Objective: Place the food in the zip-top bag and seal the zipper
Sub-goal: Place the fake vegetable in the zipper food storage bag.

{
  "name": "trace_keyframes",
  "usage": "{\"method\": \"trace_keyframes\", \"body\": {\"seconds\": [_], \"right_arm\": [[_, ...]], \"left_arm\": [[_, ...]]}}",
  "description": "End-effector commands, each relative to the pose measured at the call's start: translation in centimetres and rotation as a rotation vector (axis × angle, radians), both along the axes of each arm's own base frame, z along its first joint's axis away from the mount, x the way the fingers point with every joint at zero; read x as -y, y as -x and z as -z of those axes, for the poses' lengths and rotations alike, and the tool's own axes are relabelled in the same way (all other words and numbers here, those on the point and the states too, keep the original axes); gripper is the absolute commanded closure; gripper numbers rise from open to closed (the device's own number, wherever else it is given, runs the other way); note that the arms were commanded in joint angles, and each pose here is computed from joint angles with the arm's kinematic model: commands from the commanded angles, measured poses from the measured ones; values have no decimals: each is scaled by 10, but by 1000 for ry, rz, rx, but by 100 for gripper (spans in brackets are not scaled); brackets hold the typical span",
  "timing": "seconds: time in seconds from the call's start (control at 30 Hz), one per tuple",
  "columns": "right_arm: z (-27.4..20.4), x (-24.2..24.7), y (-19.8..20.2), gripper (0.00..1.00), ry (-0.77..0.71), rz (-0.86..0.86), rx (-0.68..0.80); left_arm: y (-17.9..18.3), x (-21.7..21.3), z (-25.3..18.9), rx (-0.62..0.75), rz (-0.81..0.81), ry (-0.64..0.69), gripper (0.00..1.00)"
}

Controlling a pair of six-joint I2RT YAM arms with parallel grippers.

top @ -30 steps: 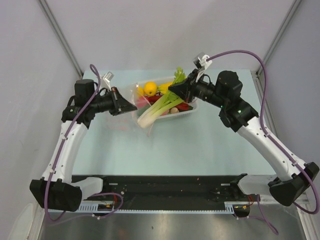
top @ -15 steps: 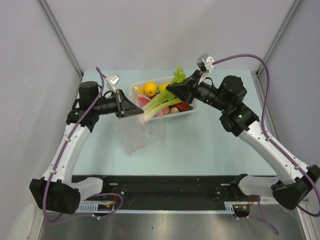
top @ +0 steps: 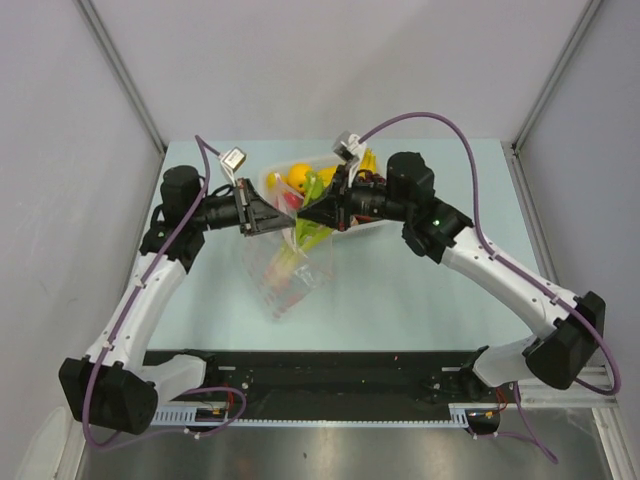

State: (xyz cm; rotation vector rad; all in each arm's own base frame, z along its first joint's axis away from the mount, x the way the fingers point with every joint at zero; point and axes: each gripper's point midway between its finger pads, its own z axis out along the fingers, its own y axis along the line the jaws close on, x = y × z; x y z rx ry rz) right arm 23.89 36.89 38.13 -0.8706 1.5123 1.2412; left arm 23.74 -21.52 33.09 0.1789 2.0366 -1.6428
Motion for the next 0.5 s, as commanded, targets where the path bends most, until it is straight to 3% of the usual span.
{"method": "trace_keyframes", "body": {"seconds": [0.0, 0.13, 0.47], "right_arm": [[-14, -14, 16, 100, 26, -118, 51], [12, -17, 18, 100, 117, -164, -16], [50, -23, 17, 100, 160, -168, -199]], "left_arm": [[14, 5, -12, 80, 54, 18, 100], [21, 9, -13, 125, 84, 6, 100], [38, 11, -9, 139, 128, 64, 100]]}}
